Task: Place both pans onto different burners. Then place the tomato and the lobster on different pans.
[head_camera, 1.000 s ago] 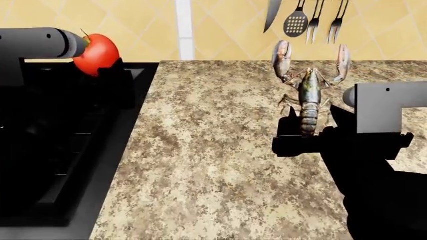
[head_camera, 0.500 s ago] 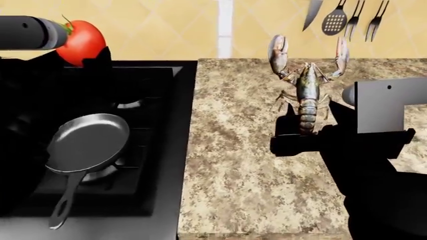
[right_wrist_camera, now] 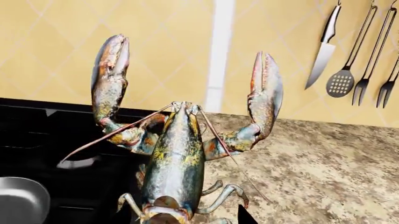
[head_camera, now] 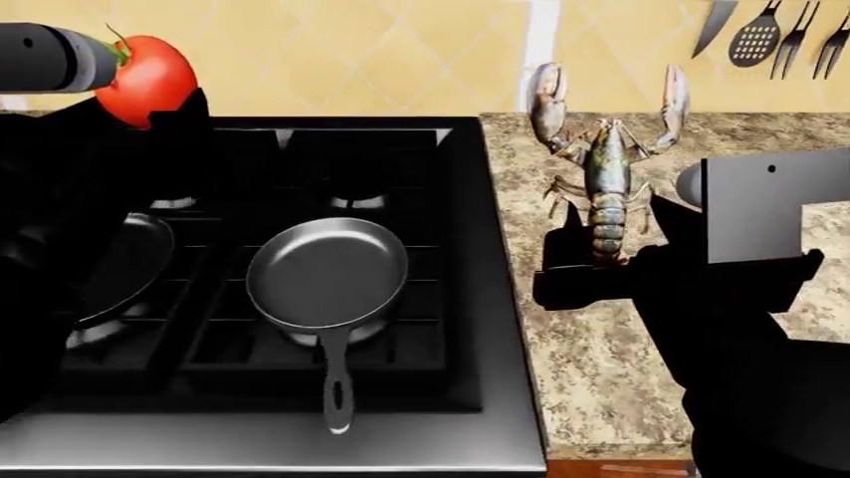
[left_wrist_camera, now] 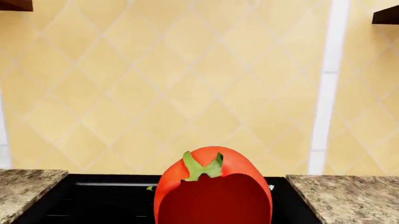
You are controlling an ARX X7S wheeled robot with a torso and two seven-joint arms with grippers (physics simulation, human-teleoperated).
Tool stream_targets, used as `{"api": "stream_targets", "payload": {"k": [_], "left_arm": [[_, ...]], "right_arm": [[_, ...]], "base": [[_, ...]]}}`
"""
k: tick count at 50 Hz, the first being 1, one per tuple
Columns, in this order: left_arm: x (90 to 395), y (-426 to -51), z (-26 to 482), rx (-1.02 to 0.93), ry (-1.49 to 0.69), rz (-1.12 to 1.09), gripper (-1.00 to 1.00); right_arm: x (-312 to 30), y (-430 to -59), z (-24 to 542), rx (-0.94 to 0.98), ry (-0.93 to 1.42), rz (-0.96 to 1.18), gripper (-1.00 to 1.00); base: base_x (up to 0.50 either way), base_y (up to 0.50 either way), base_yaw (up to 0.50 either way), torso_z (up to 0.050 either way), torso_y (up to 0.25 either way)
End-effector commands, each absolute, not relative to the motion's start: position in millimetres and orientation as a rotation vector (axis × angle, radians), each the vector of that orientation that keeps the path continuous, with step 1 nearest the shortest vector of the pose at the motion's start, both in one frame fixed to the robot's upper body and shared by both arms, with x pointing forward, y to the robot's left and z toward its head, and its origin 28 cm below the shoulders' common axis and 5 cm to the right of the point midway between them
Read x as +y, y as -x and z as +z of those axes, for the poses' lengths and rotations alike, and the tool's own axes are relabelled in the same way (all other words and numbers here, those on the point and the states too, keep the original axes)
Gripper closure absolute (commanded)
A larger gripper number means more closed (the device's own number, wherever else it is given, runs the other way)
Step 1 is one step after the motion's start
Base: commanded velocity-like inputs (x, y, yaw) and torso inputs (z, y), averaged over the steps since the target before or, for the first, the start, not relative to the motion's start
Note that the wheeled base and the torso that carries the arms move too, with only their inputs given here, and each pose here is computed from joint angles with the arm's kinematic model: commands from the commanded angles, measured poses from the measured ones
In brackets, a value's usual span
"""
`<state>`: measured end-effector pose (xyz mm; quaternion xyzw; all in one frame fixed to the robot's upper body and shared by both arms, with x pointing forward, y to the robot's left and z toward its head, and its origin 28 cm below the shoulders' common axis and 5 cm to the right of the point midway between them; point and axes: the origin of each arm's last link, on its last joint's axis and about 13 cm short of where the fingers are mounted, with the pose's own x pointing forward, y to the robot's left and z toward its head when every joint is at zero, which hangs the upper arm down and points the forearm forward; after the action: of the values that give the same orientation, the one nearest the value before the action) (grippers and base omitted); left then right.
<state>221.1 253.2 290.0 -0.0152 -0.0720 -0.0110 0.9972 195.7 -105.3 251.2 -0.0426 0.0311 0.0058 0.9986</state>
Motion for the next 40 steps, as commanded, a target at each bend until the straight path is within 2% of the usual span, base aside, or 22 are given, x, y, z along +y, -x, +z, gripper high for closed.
{"api": "stream_targets", "payload": {"k": [1,27,37,40], "left_arm": [[254.2,-220.0,292.1,-0.150,0.043,-0.015,1.00],[257.2,-220.3,287.9,-0.141,0.048,-0.001,1.00],[257.7,-220.6,287.0,-0.139,0.048,0.000,1.00],[258.0,-220.5,286.9,-0.139,0.048,0.001,1.00]], "right_arm": [[-105.4,-195.7,251.9,0.052,0.099,0.014,1.00],[-104.6,-196.1,251.6,0.052,0.104,0.013,1.00],[-104.6,-196.5,255.4,0.046,0.104,0.007,1.00],[-103.8,-196.3,256.4,0.046,0.110,0.011,1.00]], "base": [[0.00,0.50,0.00,0.000,0.000],[0.00,0.50,0.00,0.000,0.000],[0.00,0.04,0.00,0.000,0.000],[0.41,0.00,0.00,0.000,0.000]]}}
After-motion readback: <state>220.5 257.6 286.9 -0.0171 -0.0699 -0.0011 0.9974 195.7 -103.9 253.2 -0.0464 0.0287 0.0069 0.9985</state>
